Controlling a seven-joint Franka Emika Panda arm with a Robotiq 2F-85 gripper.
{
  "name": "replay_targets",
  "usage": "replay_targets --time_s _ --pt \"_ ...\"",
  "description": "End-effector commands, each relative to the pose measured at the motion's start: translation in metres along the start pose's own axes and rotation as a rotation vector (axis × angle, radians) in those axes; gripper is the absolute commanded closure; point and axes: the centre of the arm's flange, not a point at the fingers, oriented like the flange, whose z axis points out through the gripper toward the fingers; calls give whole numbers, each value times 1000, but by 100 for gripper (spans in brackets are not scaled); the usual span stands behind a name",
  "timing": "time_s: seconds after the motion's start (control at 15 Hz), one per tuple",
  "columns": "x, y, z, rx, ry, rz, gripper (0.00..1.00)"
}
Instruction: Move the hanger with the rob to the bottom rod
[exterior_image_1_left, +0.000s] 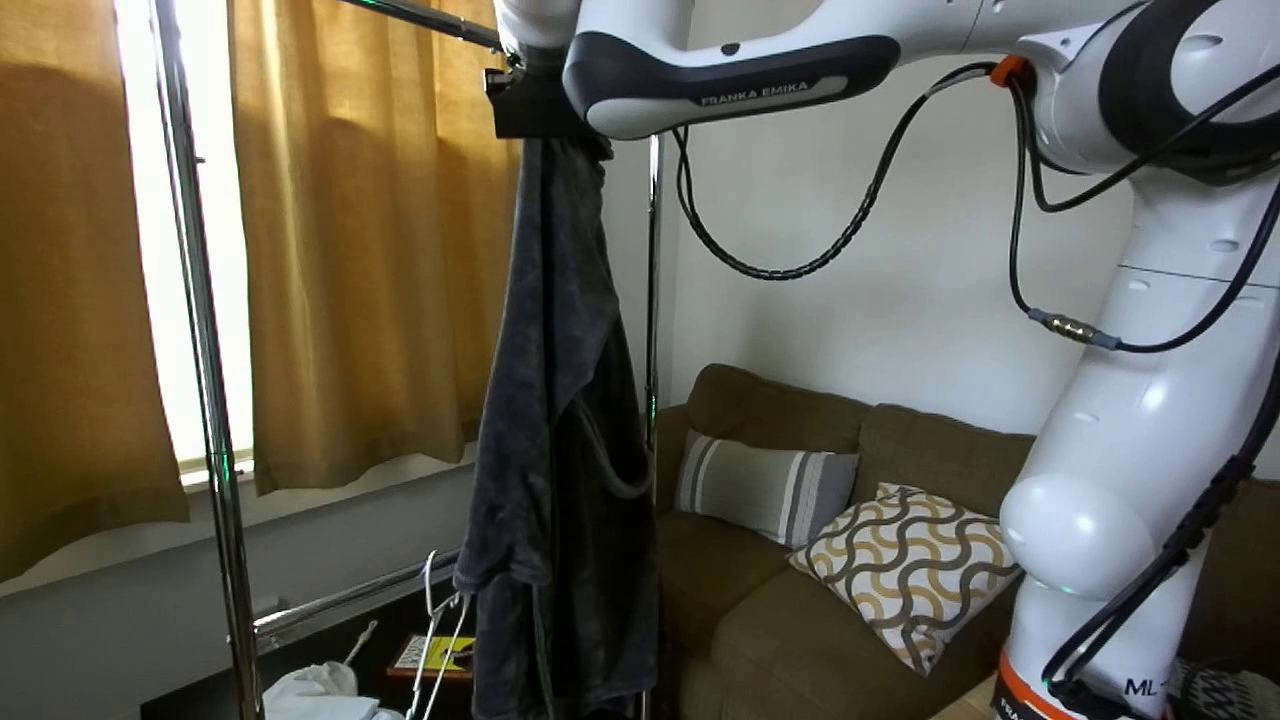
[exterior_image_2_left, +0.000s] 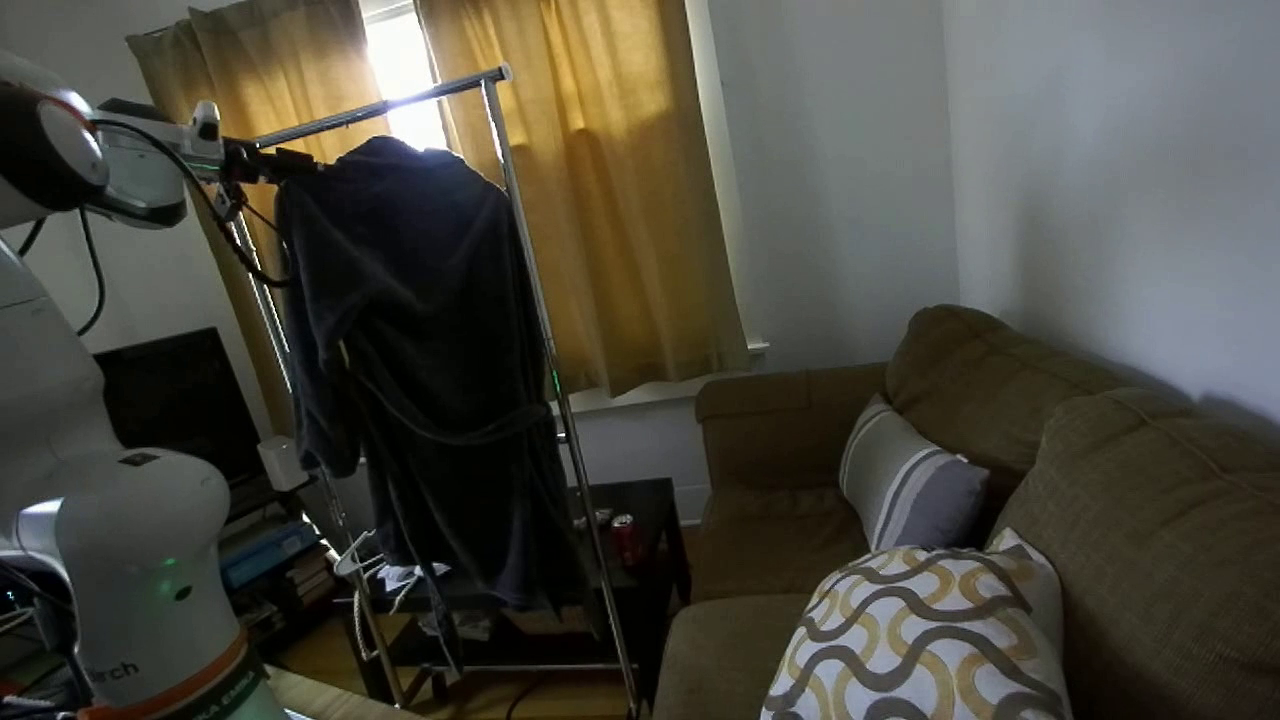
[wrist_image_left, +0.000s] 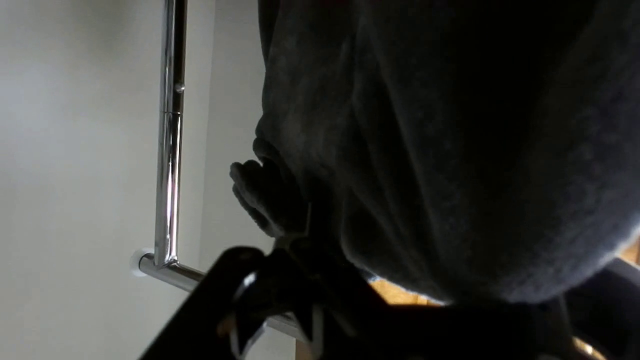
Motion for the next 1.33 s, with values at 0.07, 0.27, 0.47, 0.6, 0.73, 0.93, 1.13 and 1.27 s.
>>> replay_targets --time_s 0.07,0.27,0.47,0.6,0.73,0.93,1.13,1.27 --pt "0 17 6 -28 -22 18 70" --pt "5 33 9 -39 -38 20 93" --pt "8 46 11 -48 -73 19 100" --pt "10 54 11 -57 -104 -1 64" --pt "13 62 12 -58 -131 -26 50" --pt "10 70 20 -54 -172 -47 76" --pt "5 77 28 -50 -205 -47 85" --pt "-2 84 33 -80 -216 -44 99"
